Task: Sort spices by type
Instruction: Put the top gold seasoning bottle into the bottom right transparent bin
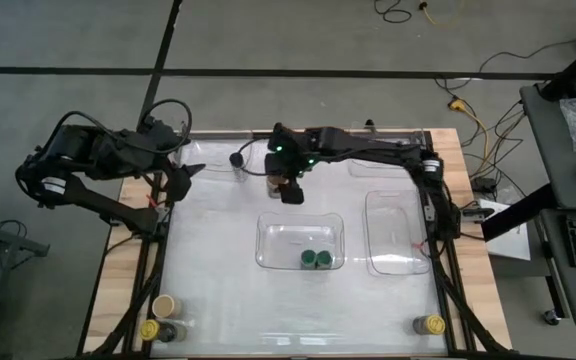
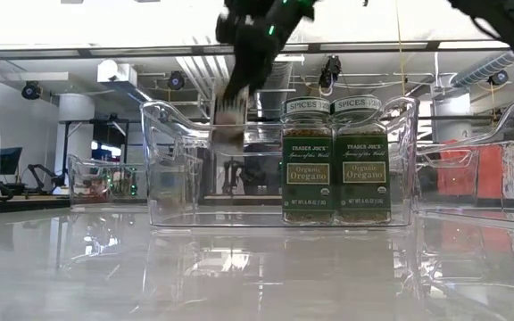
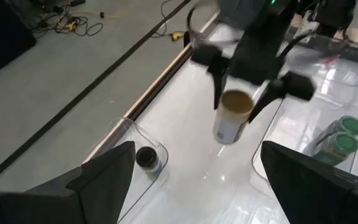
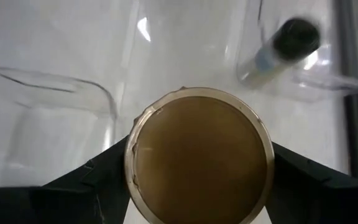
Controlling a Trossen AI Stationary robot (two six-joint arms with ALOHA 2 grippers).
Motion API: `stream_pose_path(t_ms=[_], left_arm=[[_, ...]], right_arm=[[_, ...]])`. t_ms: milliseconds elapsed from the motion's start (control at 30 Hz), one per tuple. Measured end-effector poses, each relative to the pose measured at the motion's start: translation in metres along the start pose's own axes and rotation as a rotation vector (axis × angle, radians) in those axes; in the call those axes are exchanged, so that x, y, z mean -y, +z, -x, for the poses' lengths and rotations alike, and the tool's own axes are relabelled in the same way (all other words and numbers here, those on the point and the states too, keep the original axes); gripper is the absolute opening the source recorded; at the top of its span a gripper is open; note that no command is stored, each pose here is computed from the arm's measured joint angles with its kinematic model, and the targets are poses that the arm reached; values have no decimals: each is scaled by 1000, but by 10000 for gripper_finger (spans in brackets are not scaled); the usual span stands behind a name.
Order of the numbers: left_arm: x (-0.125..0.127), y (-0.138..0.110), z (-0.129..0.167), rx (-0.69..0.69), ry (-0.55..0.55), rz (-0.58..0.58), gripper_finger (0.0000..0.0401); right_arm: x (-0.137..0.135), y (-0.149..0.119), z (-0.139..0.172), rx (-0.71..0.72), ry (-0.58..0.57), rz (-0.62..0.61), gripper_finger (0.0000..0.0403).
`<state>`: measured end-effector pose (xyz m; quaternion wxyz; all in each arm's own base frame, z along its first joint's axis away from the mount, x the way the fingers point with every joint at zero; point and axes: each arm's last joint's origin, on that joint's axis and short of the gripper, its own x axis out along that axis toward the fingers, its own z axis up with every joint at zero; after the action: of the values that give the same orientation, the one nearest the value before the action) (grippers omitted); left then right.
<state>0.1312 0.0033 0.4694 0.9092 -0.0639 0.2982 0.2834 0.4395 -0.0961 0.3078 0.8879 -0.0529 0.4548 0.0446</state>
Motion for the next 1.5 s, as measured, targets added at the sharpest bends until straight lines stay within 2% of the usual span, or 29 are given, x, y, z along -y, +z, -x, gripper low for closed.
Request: stream_pose_path(t_ms=[333,500,667,867,967,1100,1267,1500], left_arm=[[2,3,-1,19,-8,39,331],[7,2,-8,22,-13,55,331],[14,-1,-19,59,-30,25,331],[24,-9,-36,91,-112,-57,331],[28,-16,-44,97,-163,-35,331],[33,-25,-50,90,-269,-27,331],[31,-34,-52,135,-294,3,331],[29,-43,-55,204,-319,38,331]], right_arm=[[-48,5,84,50,32,60,269],[-85,-4,114,-11,74,30,269],[-135,-24,142,-89,32,-1,269],[-185,-55,166,-88,-27,-150,272],[-203,-76,178,-87,-54,-200,269],[-213,-106,185,-126,-64,-269,270],[-217,-142,180,-188,-102,-363,273],[-213,-185,161,-281,-135,-378,272]])
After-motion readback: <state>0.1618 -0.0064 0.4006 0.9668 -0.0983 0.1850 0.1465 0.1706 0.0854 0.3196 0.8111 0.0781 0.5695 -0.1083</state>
